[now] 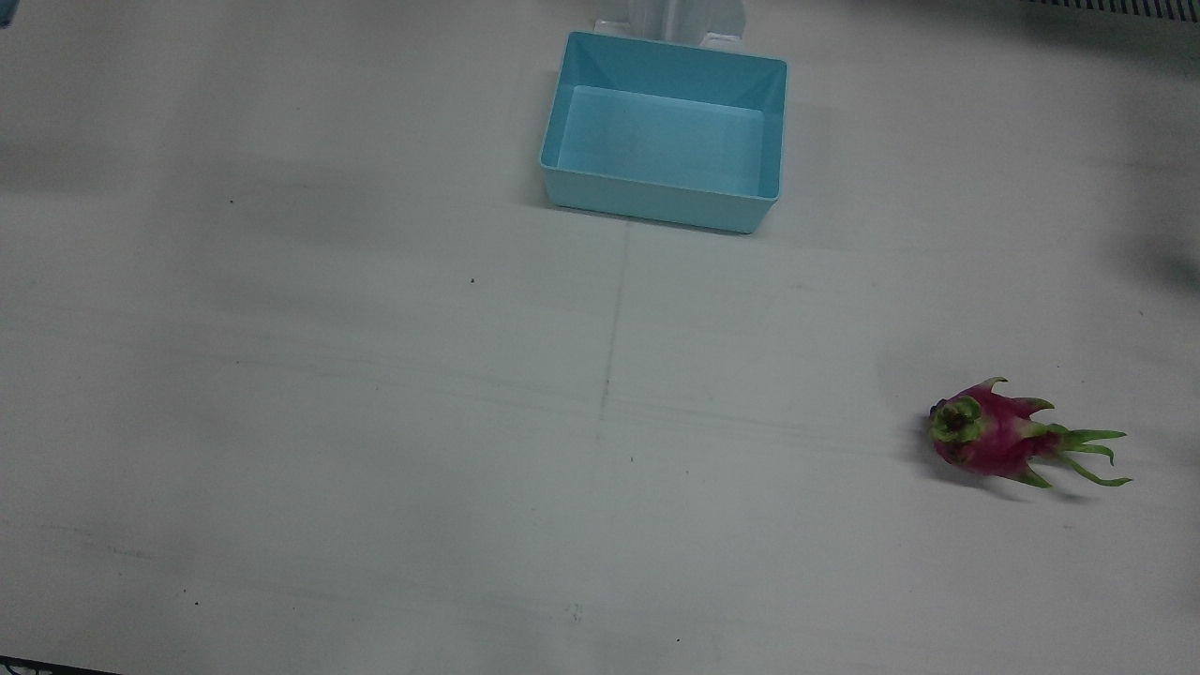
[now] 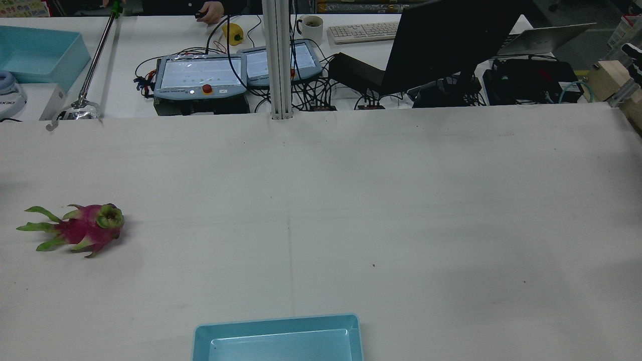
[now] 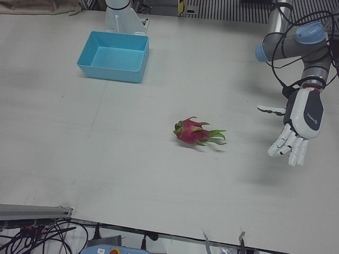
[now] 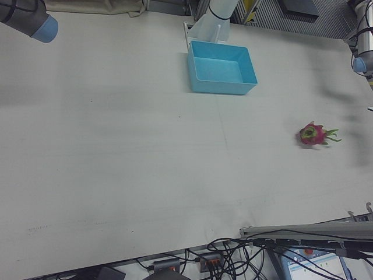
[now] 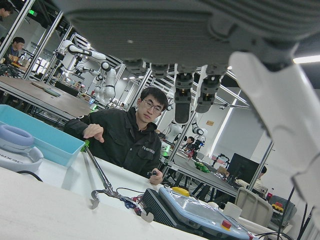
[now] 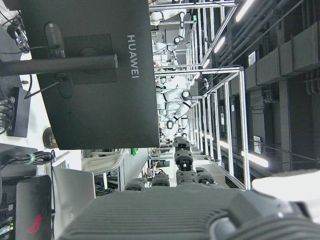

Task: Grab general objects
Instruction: 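Reach the left hand toward the pink dragon fruit on the table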

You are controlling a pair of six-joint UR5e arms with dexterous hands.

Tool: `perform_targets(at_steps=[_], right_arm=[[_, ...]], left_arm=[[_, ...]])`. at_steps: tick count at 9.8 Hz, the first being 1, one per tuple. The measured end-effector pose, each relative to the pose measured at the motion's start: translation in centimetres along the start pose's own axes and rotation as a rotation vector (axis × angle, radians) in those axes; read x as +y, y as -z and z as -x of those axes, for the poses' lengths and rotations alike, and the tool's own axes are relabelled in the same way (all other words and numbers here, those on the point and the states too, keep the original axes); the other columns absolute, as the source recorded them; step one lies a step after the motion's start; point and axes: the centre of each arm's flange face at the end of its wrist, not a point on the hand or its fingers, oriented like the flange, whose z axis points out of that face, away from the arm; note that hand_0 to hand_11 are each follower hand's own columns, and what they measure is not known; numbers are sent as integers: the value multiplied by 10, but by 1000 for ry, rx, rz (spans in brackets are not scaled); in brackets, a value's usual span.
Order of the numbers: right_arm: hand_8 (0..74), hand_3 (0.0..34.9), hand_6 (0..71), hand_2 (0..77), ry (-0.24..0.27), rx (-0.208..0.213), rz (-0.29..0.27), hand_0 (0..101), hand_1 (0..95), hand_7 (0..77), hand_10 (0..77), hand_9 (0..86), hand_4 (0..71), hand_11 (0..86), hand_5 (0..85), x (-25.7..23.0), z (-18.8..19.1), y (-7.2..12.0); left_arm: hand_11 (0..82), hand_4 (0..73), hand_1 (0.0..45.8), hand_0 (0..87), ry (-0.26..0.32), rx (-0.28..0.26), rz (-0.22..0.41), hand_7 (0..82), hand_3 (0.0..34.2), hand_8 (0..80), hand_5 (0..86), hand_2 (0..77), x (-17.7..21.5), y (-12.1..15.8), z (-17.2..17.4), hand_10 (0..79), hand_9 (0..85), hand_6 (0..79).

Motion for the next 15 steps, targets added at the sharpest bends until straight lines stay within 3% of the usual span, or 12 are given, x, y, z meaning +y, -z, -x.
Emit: perform_targets(at_steps=[2, 3, 4, 8, 11, 15], right_arm=[[0, 0, 0, 16, 0, 0, 0, 0, 60, 0, 0, 11, 0, 5, 0, 0, 0, 0], [0, 0, 0, 16, 0, 0, 0, 0, 60, 0, 0, 11, 0, 5, 0, 0, 0, 0], [0, 0, 0, 16, 0, 0, 0, 0, 60, 0, 0, 11, 0, 5, 0, 0, 0, 0], [0, 0, 0, 16, 0, 0, 0, 0, 60, 0, 0, 11, 0, 11, 0, 0, 0, 0], [0, 0, 0, 16, 0, 0, 0, 0, 60, 0, 0, 11, 0, 5, 0, 0, 0, 0], [0, 0, 0, 16, 0, 0, -1, 1, 60, 0, 0, 11, 0, 5, 0, 0, 0, 0]], left_arm=[[33, 125, 0, 511, -65, -23, 28, 311, 0, 22, 109, 33, 19, -9, -14, 16, 55, 109], [11, 125, 0, 511, -102, -42, 62, 311, 0, 22, 109, 33, 39, -15, -16, 11, 55, 109], [11, 114, 0, 518, -131, -56, 94, 267, 0, 16, 104, 120, 56, -20, -16, 11, 44, 76], [11, 93, 0, 532, -238, -91, 163, 267, 0, 16, 109, 180, 102, -30, -6, 11, 44, 71], [11, 93, 0, 528, -280, -113, 204, 284, 0, 16, 109, 191, 144, -51, 3, 5, 44, 82], [11, 49, 0, 489, -289, -144, 254, 251, 0, 16, 71, 120, 217, -83, 13, 5, 44, 55]])
